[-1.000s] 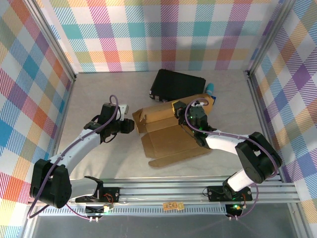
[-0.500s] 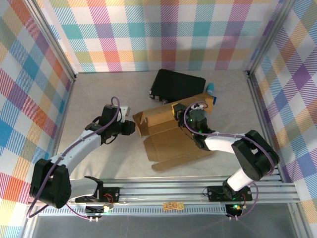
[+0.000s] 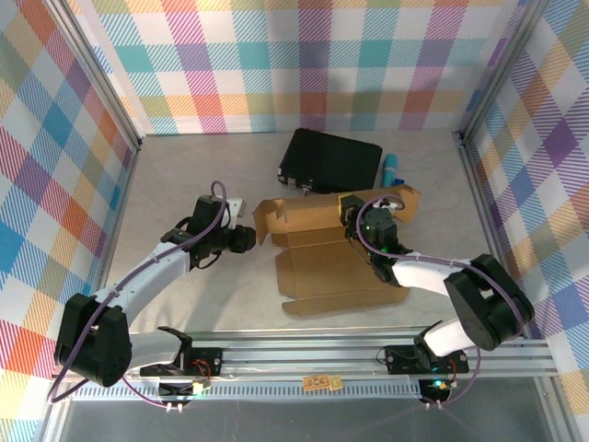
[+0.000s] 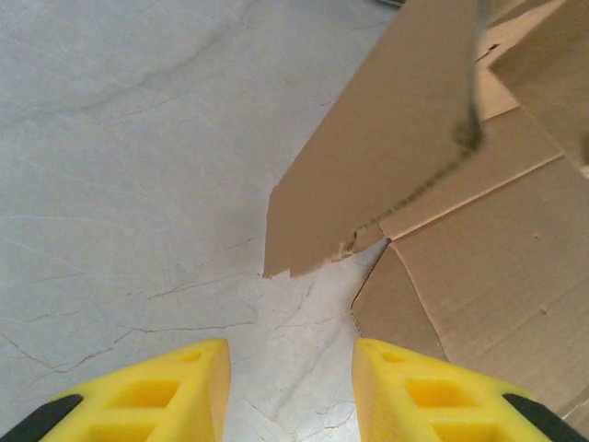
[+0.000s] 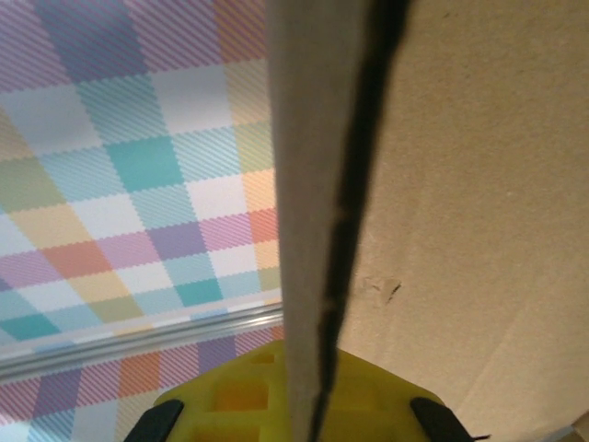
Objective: Fold the paper box
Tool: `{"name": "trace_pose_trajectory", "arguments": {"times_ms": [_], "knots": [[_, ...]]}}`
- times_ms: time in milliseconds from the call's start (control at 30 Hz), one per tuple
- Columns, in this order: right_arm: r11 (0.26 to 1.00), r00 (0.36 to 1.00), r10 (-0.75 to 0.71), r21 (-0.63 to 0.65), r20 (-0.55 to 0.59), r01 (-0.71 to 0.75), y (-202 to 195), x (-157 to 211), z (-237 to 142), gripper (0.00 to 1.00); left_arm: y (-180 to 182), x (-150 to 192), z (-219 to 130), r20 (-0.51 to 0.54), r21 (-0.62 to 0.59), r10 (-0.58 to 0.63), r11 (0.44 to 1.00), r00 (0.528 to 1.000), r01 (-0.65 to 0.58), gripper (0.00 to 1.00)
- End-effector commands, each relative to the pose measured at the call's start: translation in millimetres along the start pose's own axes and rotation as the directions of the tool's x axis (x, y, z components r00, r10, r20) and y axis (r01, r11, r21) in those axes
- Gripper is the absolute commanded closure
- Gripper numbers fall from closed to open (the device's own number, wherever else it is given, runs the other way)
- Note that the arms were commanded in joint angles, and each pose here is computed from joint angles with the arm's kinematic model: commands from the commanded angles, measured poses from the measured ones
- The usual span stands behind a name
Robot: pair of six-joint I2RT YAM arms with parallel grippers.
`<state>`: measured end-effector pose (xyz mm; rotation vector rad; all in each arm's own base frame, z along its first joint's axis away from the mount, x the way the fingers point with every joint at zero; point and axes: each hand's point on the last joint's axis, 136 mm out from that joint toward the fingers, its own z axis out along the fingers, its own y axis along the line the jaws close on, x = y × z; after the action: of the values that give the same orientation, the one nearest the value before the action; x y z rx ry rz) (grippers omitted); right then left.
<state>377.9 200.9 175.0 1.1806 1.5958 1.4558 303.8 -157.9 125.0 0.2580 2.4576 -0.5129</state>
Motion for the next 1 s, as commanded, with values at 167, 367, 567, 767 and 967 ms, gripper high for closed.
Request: {"name": "trace_pose_trajectory", "arguments": {"times_ms": [167, 367, 567, 767, 967], "knots": [[0.997, 0.999, 0.049, -0.064, 0.012, -0.048, -2.4, -7.8, 3.7, 1.0, -9.7, -8.8, 2.0, 0.017, 0.023, 0.01, 1.0, 1.0, -0.01, 0.6], [0.998, 0.999, 0.042, -0.054, 0.007, -0.042, 1.0, -8.8, 2.7, 1.0, -1.5, -13.4, 12.1, 0.001, -0.025, 0.059, 0.998, 0.998, -0.059, 0.6], [0.996, 0.999, 0.039, -0.074, -0.007, -0.039, 11.9, -8.3, 6.9, 1.0, -7.4, -34.9, 29.9, 0.032, 0.003, 0.099, 0.995, 0.995, -0.099, 0.61], [0.989, 0.999, 0.023, -0.147, -0.033, -0.027, 35.3, -7.6, 13.8, 1.0, -14.4, -55.2, 30.0, 0.079, 0.018, 0.097, 0.995, 0.992, -0.098, 0.62], [0.978, 0.997, 0.014, -0.205, -0.081, -0.03, 41.9, -11.1, 18.2, 1.0, -17.3, -61.7, 28.4, 0.091, 0.025, 0.102, 0.994, 0.991, -0.104, 0.61]]}}
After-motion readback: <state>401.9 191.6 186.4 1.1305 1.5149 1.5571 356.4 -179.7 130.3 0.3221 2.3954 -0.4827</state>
